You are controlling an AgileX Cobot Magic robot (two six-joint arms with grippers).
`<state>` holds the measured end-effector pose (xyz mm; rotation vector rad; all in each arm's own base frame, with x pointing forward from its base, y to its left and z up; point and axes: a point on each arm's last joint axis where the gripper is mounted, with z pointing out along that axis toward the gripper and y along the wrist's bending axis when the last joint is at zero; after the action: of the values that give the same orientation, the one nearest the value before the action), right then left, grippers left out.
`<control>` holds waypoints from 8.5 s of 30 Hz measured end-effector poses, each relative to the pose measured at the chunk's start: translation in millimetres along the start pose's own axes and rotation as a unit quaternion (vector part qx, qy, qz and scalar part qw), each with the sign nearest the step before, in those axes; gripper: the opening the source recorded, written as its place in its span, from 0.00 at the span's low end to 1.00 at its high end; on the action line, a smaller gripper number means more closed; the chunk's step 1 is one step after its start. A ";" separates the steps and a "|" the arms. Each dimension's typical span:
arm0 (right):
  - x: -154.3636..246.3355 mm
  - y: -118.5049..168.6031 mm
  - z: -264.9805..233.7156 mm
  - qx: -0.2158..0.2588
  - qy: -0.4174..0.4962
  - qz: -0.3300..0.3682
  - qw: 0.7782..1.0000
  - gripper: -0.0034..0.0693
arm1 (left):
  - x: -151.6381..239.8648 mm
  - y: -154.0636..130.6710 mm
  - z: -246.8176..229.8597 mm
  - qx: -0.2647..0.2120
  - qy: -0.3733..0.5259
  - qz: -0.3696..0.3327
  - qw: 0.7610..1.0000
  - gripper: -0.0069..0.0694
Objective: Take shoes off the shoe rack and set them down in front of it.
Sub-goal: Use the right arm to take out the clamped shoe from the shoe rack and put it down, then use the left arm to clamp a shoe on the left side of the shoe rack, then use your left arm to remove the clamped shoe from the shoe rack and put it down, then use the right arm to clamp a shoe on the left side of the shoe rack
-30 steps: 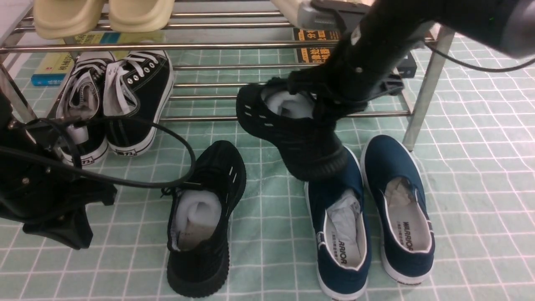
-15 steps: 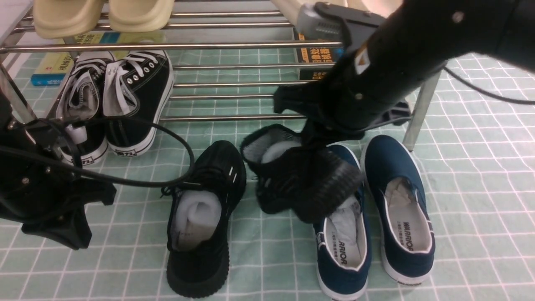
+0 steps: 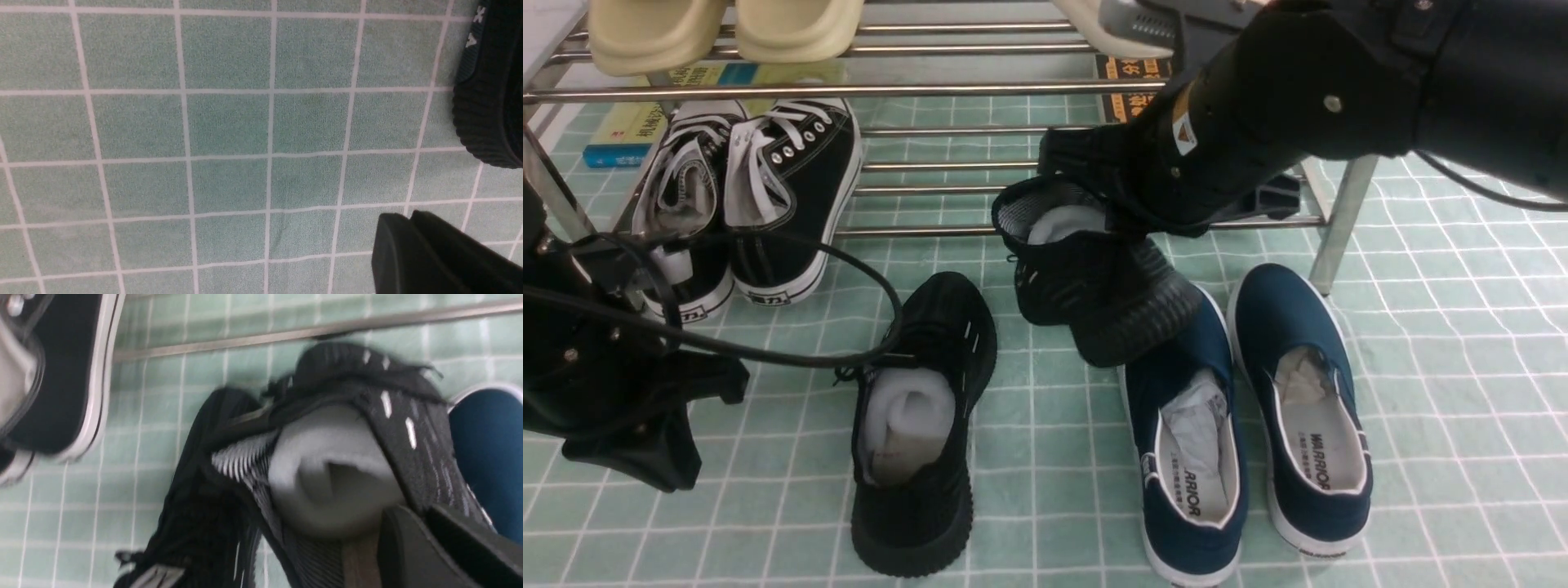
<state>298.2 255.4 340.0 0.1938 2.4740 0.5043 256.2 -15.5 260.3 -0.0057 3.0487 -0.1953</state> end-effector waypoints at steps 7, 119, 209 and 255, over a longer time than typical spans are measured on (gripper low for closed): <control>14.9 3.6 24.0 0.030 0.018 0.029 0.999 0.15 | 0.2 0.0 0.0 0.000 0.001 -0.001 1.000 0.16; 133.1 -154.4 -223.0 -0.124 0.106 -0.293 0.942 0.05 | -138.9 31.4 8.7 -0.140 -0.234 -0.166 0.948 0.16; 124.3 -70.8 -122.3 -0.126 0.255 -0.364 0.887 0.12 | 47.6 65.0 -50.4 -0.186 -0.100 -0.181 0.961 0.10; -10.7 119.4 166.1 -0.287 0.030 -0.037 0.957 0.69 | 76.3 41.7 -37.4 -0.123 -0.088 -0.175 0.973 0.12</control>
<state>407.0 413.8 269.0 -0.1515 2.2688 1.1755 177.0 29.9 285.4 -0.5474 2.8472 0.1551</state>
